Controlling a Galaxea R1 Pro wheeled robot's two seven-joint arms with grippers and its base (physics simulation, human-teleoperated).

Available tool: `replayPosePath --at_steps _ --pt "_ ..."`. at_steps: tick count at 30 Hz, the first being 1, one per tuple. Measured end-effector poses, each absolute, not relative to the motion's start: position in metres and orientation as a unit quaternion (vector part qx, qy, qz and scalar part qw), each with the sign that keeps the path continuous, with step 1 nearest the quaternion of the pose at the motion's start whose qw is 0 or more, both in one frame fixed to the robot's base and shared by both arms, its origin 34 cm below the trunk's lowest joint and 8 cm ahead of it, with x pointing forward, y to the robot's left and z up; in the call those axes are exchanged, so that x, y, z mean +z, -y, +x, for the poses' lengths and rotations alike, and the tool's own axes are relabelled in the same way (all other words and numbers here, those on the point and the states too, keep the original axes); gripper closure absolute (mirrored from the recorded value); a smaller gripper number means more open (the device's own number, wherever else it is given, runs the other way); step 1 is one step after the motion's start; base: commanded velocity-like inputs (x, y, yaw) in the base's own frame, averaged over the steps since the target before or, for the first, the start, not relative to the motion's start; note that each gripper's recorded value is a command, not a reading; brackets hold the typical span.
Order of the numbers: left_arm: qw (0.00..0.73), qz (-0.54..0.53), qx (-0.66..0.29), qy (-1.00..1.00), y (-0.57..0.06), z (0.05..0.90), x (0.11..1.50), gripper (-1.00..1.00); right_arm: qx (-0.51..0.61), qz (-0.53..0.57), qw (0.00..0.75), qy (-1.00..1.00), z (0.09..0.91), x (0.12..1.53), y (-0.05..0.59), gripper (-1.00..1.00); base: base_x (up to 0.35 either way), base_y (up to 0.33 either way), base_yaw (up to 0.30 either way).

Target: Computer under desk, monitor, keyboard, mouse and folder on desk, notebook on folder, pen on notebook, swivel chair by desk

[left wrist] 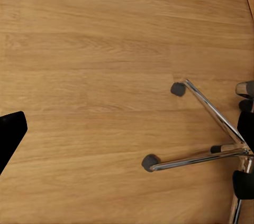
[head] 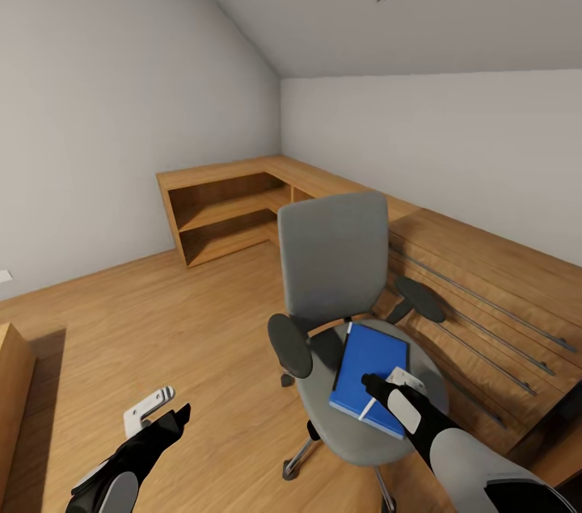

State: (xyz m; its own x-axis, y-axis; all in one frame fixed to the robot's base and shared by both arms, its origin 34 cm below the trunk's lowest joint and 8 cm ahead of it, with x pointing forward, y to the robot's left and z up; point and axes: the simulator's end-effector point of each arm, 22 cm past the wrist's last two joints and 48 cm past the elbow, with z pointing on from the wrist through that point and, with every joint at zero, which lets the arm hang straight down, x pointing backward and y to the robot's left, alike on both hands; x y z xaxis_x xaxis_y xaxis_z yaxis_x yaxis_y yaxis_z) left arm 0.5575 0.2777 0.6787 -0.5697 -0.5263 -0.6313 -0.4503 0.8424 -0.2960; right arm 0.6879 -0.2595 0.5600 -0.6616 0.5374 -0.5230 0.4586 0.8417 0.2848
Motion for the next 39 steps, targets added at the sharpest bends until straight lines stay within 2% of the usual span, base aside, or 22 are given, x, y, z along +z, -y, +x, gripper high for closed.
replayPosePath --at_steps 32,33,39 --pt "0.372 -0.268 -0.056 -0.887 -0.2687 0.5573 0.6696 -1.0 0.065 0.273 0.321 -0.905 0.6972 0.5605 0.2634 -1.0 0.0 0.0 0.0" --pt "0.372 -0.267 -0.056 -0.887 -0.2687 0.5573 0.6695 -1.0 0.065 0.273 0.321 -0.905 0.6972 0.5605 0.2634 1.0 0.0 0.0 0.0" --pt "0.372 -0.268 -0.056 -0.887 -0.2685 0.5573 0.6696 -1.0 0.064 0.271 0.321 -0.905 0.6971 0.5603 0.2635 1.0 0.0 0.0 0.0"
